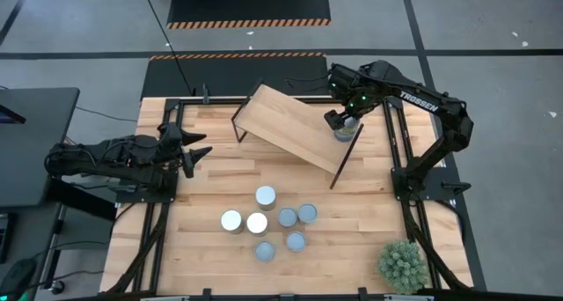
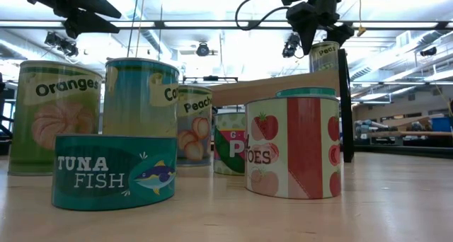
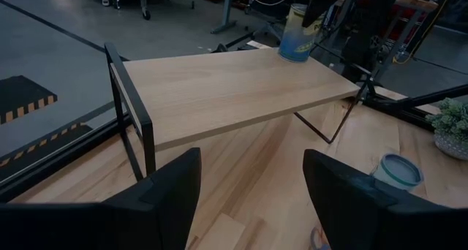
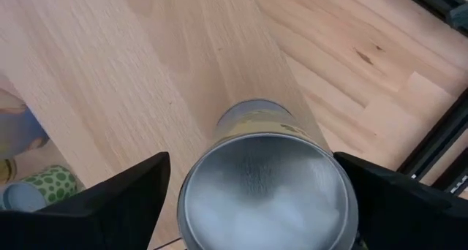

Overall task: Pick and place cans onto a shelf
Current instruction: Put the top canned peas on the shelf, then put the canned peaches on the shelf

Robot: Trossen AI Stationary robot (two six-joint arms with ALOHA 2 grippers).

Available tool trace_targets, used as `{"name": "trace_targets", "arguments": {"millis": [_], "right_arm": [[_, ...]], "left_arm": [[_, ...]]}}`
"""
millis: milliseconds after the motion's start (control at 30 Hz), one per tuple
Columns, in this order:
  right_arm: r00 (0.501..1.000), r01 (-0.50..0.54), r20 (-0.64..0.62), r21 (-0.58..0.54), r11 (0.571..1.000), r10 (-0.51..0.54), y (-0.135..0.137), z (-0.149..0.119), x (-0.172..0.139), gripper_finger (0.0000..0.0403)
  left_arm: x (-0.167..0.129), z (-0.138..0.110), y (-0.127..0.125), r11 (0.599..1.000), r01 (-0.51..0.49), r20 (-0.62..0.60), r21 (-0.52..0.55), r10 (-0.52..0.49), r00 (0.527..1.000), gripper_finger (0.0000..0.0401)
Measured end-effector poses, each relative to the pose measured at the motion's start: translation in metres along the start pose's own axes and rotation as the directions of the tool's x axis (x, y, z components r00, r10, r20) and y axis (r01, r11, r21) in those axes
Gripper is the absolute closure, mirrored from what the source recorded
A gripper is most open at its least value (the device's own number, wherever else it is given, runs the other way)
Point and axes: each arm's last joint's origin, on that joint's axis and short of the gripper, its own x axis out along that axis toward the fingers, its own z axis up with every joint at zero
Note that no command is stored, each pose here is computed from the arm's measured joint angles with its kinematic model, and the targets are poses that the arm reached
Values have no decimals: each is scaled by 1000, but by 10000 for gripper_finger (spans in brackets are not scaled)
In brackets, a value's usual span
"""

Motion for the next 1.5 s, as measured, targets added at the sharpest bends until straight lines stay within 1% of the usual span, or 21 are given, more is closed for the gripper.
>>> {"name": "trace_targets", "arguments": {"millis": [133, 500, 600, 667, 800, 933, 1067, 1167, 1267, 1400, 1467, 1500], "right_arm": [[999, -12, 40, -3, 1000, 12, 1, 2, -10, 18], [990, 42, 139, -36, 998, -37, -3, 2, -38, 19], [984, 33, 178, -59, 998, -22, -2, 3, -47, 19], [976, 15, 216, -90, 996, 5, 1, 4, -53, 19], [952, -21, 295, -190, 981, 78, 12, 6, -61, 19], [934, -2, 338, -315, 949, 114, 25, 5, -62, 22], [920, 7, 357, -424, 906, 160, 41, 2, -59, 27], [919, 4, 344, -492, 871, 190, 56, -1, -54, 30], [915, -31, 316, -565, 825, 250, 75, -2, -46, 30], [905, -87, 262, -657, 749, 335, 104, -3, -30, 30], [901, -117, 230, -688, 716, 369, 118, -5, -21, 30], [899, -130, 215, -702, 700, 382, 125, -6, -17, 30]], "left_arm": [[0, 0, 0, 1000, 0, 0, 0, 0, 1000, 154], [0, 0, 0, 1000, 0, 0, 0, 0, 1000, 154], [0, 0, 0, 1000, 0, 0, 0, 0, 1000, 154], [0, 0, 0, 1000, 0, 0, 0, 0, 1000, 154], [0, 0, 0, 1000, 0, 1, -1, 0, 1000, 154], [0, 0, 0, 1000, 0, 1, -1, 0, 1000, 154], [0, 0, 0, 1000, 0, 1, -1, 0, 1000, 154], [0, 0, 0, 1000, 0, 1, -1, 0, 1000, 154], [0, 0, 0, 1000, 0, 1, -8, 0, 1000, 154], [0, 1, 0, 997, 4, 10, -74, -3, 1000, 154], [0, 3, -1, 993, 21, 18, -119, -19, 1000, 154], [-1, 4, -1, 992, 32, 17, -124, -30, 999, 154]]}}
